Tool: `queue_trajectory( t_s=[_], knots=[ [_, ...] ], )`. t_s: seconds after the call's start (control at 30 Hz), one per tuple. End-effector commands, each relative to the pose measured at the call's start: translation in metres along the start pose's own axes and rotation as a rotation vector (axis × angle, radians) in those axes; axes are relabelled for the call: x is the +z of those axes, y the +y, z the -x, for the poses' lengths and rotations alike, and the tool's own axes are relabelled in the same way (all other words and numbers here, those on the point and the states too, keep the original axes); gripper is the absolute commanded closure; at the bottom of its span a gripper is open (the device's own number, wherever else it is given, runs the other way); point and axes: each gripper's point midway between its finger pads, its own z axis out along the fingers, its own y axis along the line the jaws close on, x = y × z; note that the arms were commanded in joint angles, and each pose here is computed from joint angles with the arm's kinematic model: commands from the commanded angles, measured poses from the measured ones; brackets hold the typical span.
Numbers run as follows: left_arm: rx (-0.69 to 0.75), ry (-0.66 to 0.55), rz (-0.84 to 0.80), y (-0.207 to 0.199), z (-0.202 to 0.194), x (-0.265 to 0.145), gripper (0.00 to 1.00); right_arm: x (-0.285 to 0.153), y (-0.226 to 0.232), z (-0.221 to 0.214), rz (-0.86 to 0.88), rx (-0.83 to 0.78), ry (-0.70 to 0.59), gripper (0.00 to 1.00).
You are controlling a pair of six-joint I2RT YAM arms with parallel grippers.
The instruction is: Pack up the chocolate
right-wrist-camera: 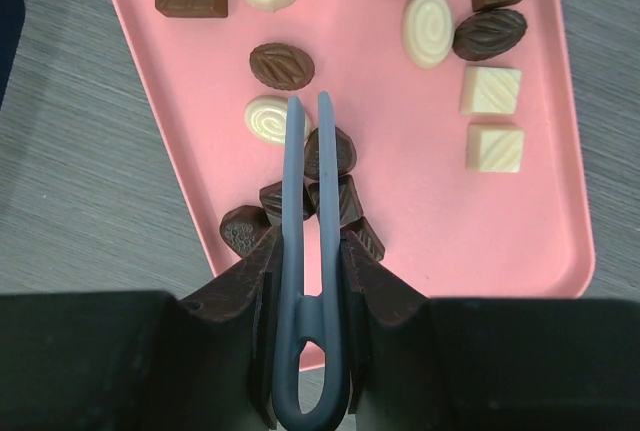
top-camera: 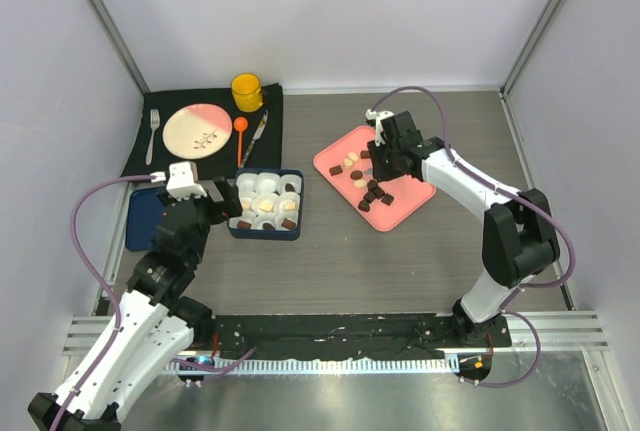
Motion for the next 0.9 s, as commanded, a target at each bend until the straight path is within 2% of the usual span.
queue_trajectory(
  t_s=[0.0, 0.47, 0.87],
  knots=[
    [-0.030, -0.067, -0.023, -0.007, 0.026, -0.002, 0.00, 0.006, 0.007, 0.023, 0.034, -0.015, -0.058, 0.77],
    [-0.028, -0.069, -0.019, -0.006, 0.027, -0.003, 0.00, 0.024, 0.002, 0.008, 0.017, -0.058, -0.001, 0.77],
    [-0.025, -0.068, -0.018, -0.006, 0.027, -0.002, 0.00, 0.016, 0.005, -0.009, 0.042, -0.070, 0.045, 0.77]
  ],
)
